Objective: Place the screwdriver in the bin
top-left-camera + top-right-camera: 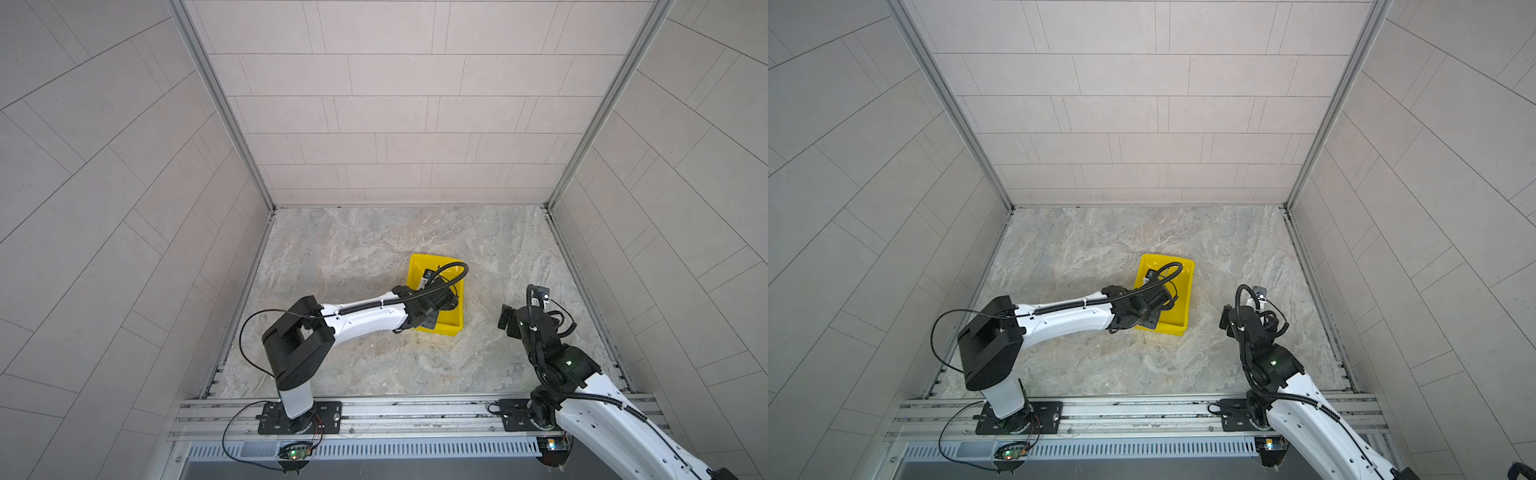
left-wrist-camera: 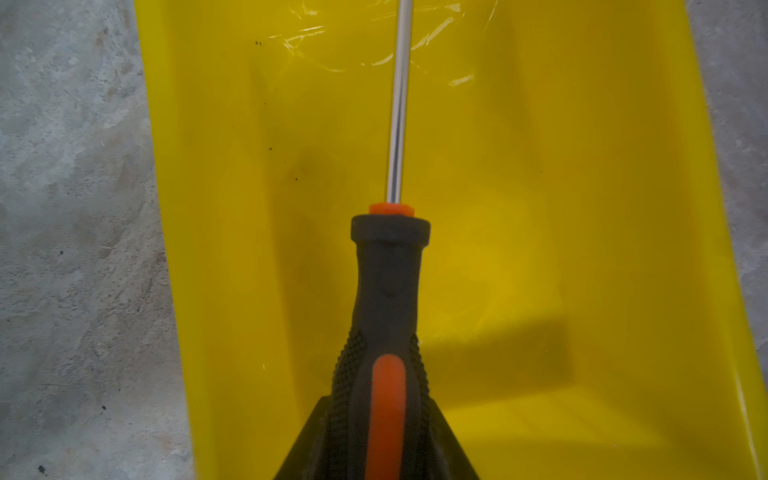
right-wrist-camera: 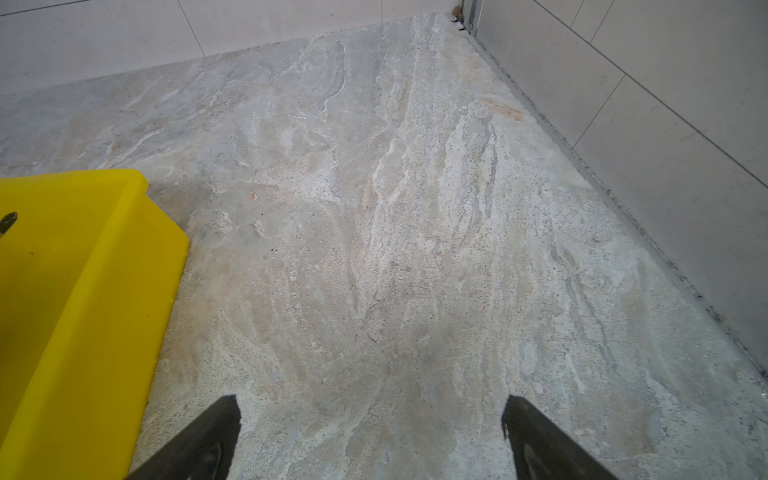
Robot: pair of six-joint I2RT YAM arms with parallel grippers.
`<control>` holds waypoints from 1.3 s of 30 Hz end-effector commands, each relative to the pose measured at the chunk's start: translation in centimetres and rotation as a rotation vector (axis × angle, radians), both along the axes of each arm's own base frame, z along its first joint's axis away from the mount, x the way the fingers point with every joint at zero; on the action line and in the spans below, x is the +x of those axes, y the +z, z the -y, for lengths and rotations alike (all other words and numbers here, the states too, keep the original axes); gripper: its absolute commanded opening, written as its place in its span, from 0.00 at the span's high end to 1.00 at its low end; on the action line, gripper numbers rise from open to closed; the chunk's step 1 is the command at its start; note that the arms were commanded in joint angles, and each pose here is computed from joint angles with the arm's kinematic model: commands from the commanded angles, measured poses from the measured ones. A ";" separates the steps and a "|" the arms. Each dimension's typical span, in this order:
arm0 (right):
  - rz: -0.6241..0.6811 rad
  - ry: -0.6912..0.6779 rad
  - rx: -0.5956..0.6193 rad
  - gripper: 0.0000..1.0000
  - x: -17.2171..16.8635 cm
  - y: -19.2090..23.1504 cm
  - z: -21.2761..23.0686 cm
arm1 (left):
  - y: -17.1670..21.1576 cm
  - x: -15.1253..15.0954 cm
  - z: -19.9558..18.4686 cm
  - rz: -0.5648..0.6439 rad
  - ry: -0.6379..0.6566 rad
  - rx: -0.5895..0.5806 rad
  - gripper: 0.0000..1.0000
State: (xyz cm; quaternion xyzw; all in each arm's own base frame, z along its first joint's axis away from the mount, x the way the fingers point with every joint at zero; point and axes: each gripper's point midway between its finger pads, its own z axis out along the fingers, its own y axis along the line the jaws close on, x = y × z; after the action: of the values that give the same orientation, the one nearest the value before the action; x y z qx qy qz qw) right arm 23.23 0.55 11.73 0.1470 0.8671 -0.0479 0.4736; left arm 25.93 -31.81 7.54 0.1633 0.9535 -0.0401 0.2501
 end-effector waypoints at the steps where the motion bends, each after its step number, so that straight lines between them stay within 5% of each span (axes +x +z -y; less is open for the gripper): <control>1: 0.013 -0.008 0.004 0.01 0.0 0.3 0.1 | 0.2 0.3 0.5 0.018 0.005 0.028 0.81; 8: 0.010 -0.013 0.001 0.01 -0.1 0.2 0.2 | 0.5 0.4 0.3 0.023 -0.006 0.064 0.77; 14: 0.011 -0.012 0.002 0.01 -0.1 0.2 0.2 | 1.1 0.5 0.4 0.035 0.002 0.050 0.57; 24: 0.008 -0.014 0.003 0.01 -0.2 0.2 0.2 | 4.7 0.4 -1.3 0.080 0.040 0.047 0.38; 31: 0.013 -0.012 0.008 0.01 -0.4 0.2 0.3 | 8.9 1.5 -10.7 0.220 0.187 0.130 0.33; 35: 0.016 -0.012 0.011 0.01 -0.5 0.2 0.3 | 6.4 1.2 -19.0 0.190 0.415 0.080 0.31; 39: 0.012 -0.013 0.011 0.01 -0.5 0.2 0.3 | 4.4 -0.8 -25.3 0.302 0.605 0.112 0.31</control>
State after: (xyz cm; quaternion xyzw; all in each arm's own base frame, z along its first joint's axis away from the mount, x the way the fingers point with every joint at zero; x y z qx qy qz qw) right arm 23.08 0.52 12.31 0.1503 0.8612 -0.0390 0.4839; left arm 26.36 -9.16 12.76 -0.0677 0.9284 0.0824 0.3559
